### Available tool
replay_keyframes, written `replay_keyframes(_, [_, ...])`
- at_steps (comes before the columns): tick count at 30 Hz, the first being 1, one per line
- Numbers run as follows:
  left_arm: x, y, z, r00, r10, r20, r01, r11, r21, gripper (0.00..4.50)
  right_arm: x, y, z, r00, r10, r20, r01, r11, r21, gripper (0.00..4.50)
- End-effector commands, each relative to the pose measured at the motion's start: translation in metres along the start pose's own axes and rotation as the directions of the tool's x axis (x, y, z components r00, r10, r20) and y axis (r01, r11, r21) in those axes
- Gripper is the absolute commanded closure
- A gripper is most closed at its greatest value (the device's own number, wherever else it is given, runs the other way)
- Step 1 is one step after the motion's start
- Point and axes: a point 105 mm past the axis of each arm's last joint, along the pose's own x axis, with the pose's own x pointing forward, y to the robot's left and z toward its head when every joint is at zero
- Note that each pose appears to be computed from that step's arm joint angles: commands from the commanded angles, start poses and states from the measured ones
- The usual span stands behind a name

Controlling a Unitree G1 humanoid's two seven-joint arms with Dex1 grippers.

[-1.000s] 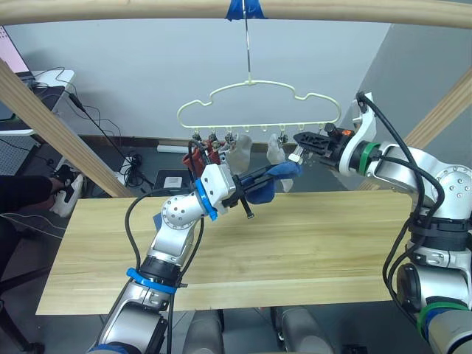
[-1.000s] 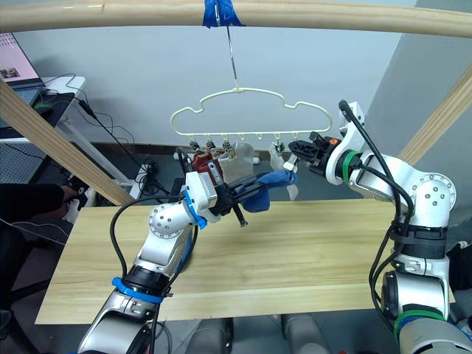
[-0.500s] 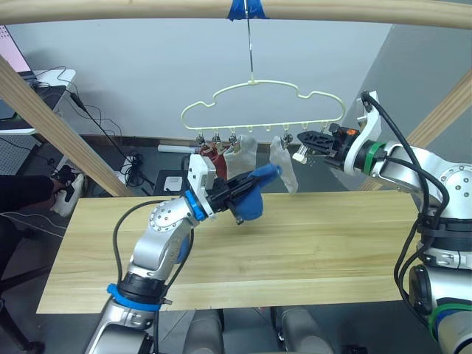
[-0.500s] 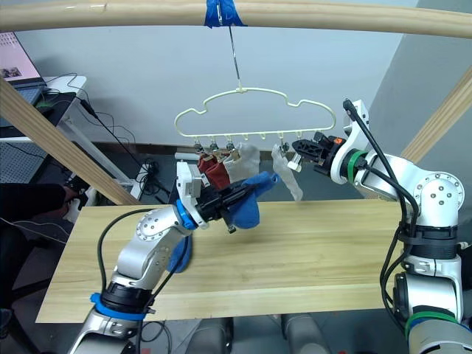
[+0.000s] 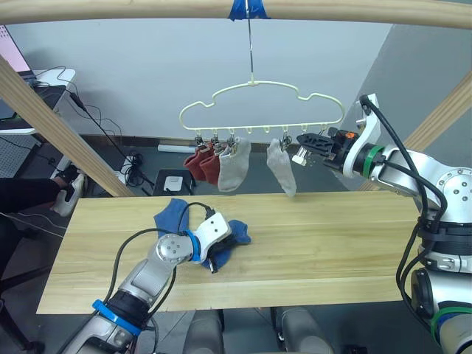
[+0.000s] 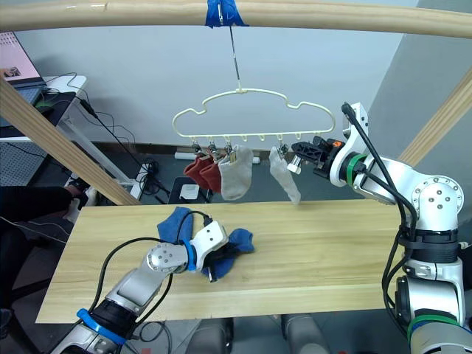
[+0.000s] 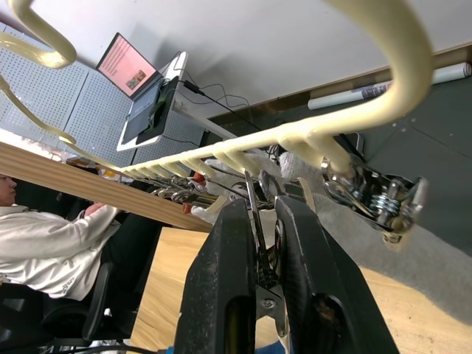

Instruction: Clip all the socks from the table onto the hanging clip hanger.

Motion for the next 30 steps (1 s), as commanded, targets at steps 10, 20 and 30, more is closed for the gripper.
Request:
replay_keyframes(10, [-0.054,0.049,0.019,0.986,0.073,0.152,-0.012,0.929,-0.370,0.17,-0.004,0.001,0.004,0.999,0.000,0.036,0.001,1.000,-0.020,4.34])
replay_keyframes(20, [-0.009,0.040,0.002,0.987,0.046,0.154,0.024,0.905,-0.425,0.05,-0.007,-0.001,0.006,0.999,-0.017,0.049,0.017,1.000,-0.017,4.34])
replay_keyframes(30, [0.008,0.015,-0.043,0.997,-0.065,-0.036,0.054,0.968,-0.246,0.05,-0.008,0.000,0.005,0.998,-0.026,0.048,0.027,1.000,-0.015,4.34])
